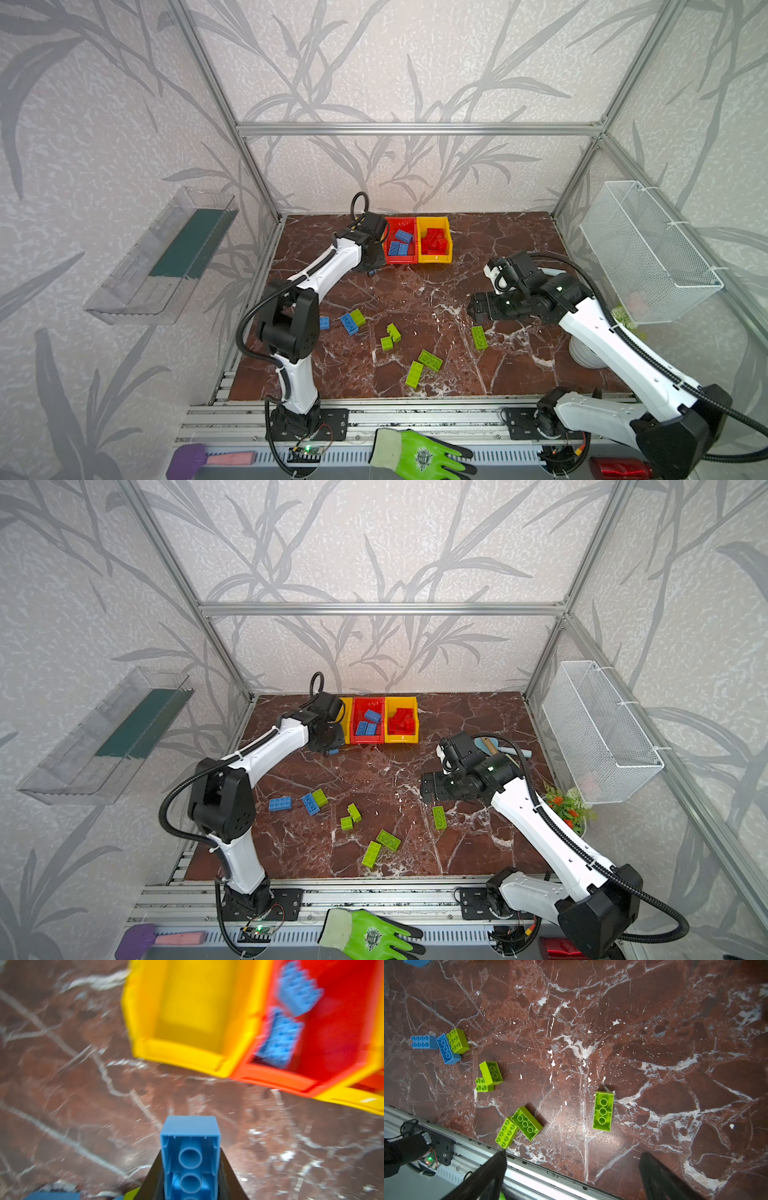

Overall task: Sort the legos into containers by color
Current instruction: 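Carry the blue brick with the left gripper into the red bin and release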

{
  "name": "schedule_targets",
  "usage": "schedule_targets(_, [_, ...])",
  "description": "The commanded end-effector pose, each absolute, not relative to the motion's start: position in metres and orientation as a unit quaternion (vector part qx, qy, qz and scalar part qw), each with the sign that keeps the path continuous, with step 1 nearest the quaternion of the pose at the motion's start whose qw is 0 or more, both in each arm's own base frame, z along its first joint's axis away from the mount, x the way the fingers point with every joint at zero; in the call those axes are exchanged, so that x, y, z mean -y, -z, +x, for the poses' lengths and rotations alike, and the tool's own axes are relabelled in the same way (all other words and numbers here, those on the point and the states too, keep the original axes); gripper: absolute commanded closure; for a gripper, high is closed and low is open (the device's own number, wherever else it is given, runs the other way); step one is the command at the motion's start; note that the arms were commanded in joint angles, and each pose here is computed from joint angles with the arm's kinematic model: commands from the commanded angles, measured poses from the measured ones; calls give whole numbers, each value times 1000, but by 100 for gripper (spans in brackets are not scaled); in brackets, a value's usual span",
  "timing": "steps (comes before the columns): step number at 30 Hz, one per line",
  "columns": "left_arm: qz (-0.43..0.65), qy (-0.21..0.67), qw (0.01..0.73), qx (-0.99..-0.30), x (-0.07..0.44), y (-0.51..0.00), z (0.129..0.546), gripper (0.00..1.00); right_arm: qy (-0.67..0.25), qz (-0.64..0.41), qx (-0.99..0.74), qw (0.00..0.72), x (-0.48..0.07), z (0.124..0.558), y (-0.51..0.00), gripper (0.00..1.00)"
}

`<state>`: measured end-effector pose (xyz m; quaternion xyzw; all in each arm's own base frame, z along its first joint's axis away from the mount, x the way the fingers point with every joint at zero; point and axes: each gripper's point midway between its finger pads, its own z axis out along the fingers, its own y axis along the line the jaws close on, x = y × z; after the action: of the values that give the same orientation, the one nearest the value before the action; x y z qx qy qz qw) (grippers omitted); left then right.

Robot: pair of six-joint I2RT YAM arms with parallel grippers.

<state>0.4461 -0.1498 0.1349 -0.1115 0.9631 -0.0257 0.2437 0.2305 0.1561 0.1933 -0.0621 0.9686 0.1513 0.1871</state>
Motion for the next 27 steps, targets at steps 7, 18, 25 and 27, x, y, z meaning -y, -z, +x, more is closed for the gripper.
schedule_targets(7, [-67,24,229,-971,197,-130,507,81,-108,-65,-965,230,-136,242,-210,0])
schedule_targets(18, [-52,84,270,-958,230,-125,571,40,-80,-23,-965,249,-109,255,-217,1])
schedule_targets(25, [-61,99,297,-948,225,-150,579,6,-76,-9,-967,243,-104,260,-215,1])
schedule_targets(27, [-64,104,303,-945,224,-164,576,6,-80,-11,-968,238,-107,261,-213,1])
